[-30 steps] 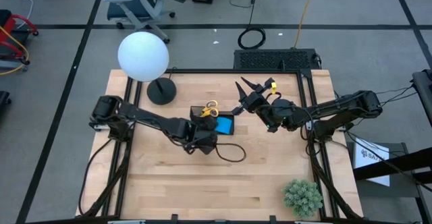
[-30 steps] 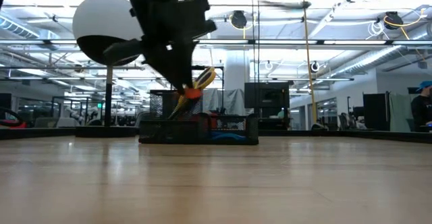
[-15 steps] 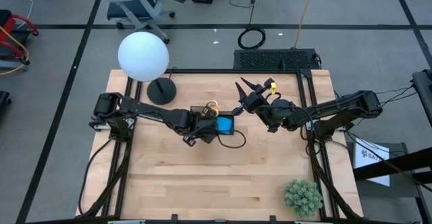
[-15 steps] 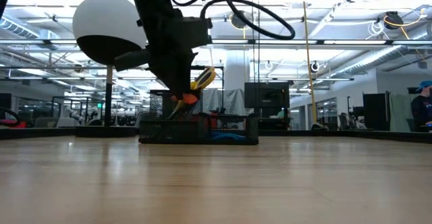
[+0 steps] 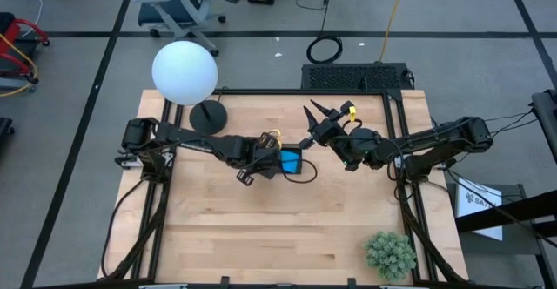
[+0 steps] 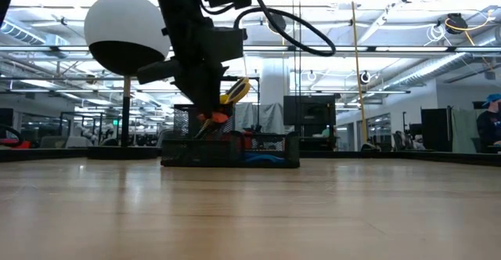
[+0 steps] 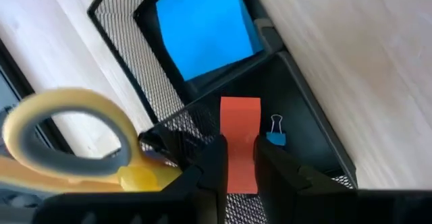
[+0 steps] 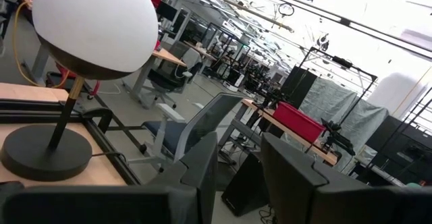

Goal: Pick and place office supplies into organizer
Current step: Put the orange eraser into the black mesh desk organizer

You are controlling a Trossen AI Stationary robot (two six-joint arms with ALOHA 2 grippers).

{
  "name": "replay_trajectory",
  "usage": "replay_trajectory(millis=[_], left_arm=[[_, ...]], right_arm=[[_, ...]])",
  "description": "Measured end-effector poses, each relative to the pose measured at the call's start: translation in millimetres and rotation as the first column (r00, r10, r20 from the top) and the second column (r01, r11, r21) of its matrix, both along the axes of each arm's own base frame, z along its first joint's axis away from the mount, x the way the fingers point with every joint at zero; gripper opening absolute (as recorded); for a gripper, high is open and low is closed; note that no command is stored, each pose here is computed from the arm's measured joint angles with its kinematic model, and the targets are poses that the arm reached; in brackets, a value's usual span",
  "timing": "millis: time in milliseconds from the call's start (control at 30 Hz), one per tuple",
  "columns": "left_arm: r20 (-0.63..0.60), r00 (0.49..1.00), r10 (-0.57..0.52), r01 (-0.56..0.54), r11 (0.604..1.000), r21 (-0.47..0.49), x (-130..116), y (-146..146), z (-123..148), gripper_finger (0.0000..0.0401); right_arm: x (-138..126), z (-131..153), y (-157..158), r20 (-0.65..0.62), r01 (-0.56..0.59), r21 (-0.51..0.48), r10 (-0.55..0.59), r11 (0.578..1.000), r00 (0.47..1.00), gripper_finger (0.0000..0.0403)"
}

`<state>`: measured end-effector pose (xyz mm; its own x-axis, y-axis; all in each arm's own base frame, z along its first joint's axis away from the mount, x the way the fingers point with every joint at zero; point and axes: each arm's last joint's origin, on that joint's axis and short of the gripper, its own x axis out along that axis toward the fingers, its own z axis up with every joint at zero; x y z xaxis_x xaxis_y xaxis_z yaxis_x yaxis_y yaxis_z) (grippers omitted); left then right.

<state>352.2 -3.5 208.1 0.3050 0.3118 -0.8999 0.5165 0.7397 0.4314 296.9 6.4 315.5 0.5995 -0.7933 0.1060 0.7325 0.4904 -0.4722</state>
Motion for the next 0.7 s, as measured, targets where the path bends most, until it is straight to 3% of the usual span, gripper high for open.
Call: replay_trajectory(millis=[467, 700], left_arm=[[-0.029, 0.992, 0.120, -0.121, 0.992, -0.043, -5.1, 12.3, -1.8, 0.0065], [-0.030, 0.993, 0.112, -0.115, 0.984, -0.137, -4.4, 10.2, -2.5, 0.0066]], right_arm=[[-0.1, 0.1, -0.1, 0.001, 0.000, 0.000, 0.000, 1.000, 1.000, 0.0105], [-0.1, 0.1, -0.1, 0.001, 0.000, 0.000, 0.000, 1.000, 1.000, 0.0105]])
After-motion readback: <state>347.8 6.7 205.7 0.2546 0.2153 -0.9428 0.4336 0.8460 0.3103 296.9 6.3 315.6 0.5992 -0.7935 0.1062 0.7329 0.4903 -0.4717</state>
